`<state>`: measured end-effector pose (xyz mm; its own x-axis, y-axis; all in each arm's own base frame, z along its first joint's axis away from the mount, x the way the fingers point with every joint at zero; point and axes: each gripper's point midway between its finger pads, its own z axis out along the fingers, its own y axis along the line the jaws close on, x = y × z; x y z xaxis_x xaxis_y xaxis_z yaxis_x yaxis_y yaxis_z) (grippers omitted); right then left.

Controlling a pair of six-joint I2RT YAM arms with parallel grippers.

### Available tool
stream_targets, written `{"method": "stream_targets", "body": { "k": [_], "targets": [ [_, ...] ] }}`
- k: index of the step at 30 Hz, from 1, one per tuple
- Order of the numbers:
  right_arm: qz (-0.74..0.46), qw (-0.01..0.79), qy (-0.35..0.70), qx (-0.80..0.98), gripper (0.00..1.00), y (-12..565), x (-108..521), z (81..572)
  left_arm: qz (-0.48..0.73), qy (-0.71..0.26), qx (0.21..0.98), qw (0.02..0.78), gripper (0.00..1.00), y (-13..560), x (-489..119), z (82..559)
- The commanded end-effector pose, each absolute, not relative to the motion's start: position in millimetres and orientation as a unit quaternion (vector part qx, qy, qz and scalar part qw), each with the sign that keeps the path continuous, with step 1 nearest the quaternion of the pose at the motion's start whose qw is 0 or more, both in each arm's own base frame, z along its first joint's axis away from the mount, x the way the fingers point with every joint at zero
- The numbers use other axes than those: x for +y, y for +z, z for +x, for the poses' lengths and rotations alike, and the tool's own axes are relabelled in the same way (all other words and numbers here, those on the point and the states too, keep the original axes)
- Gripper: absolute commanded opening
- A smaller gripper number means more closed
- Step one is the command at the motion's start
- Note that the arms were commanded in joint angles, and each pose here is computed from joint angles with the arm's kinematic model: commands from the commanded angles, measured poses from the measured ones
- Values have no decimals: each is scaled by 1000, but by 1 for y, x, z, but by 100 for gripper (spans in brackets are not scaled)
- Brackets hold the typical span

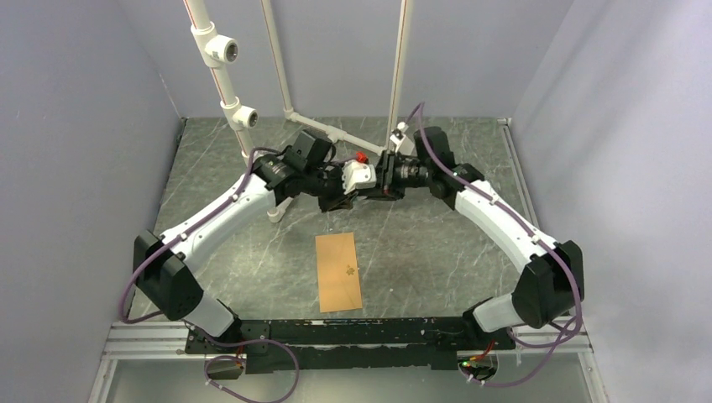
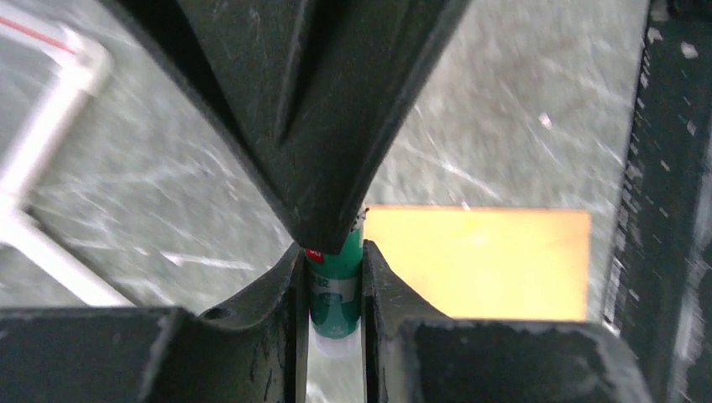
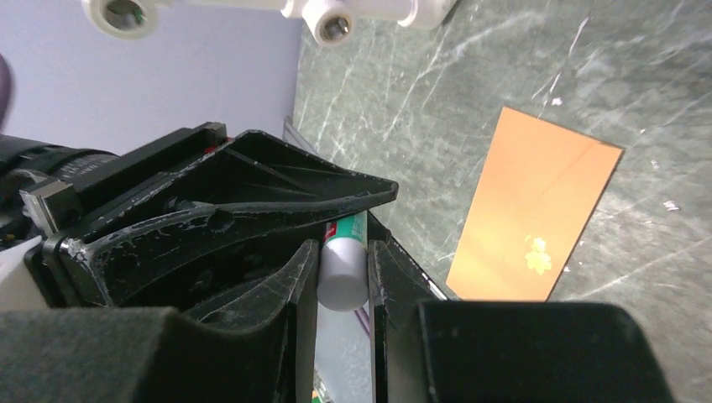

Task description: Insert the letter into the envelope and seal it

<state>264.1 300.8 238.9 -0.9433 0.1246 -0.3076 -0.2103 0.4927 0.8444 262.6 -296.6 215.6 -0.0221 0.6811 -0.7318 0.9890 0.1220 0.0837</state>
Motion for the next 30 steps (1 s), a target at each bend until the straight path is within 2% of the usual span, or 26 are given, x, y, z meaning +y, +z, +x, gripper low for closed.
{"method": "stream_targets", "body": {
  "k": [1,6,9,15,19,21,24,30],
  "targets": [
    [-20,184,506,843,11,275,277,271,621,-315,431,573,2,364,-364,246],
    [4,286,513,809,64,333,237,296,597,-335,500,531,2,324,-352,238],
    [22,335,513,790,76,357,216,303,576,-353,533,509,2,310,-350,235],
    [76,410,411,811,77,347,172,315,496,-405,618,456,3,289,-358,237],
    [129,419,336,833,74,315,144,313,390,-422,717,395,3,273,-369,256],
    [166,419,298,841,69,300,128,311,356,-441,744,352,6,263,-382,261],
    [201,410,257,852,63,281,111,305,274,-443,787,331,6,236,-405,284],
    [232,407,228,854,61,259,96,286,110,-399,859,303,9,172,-434,340]
  ]
}}
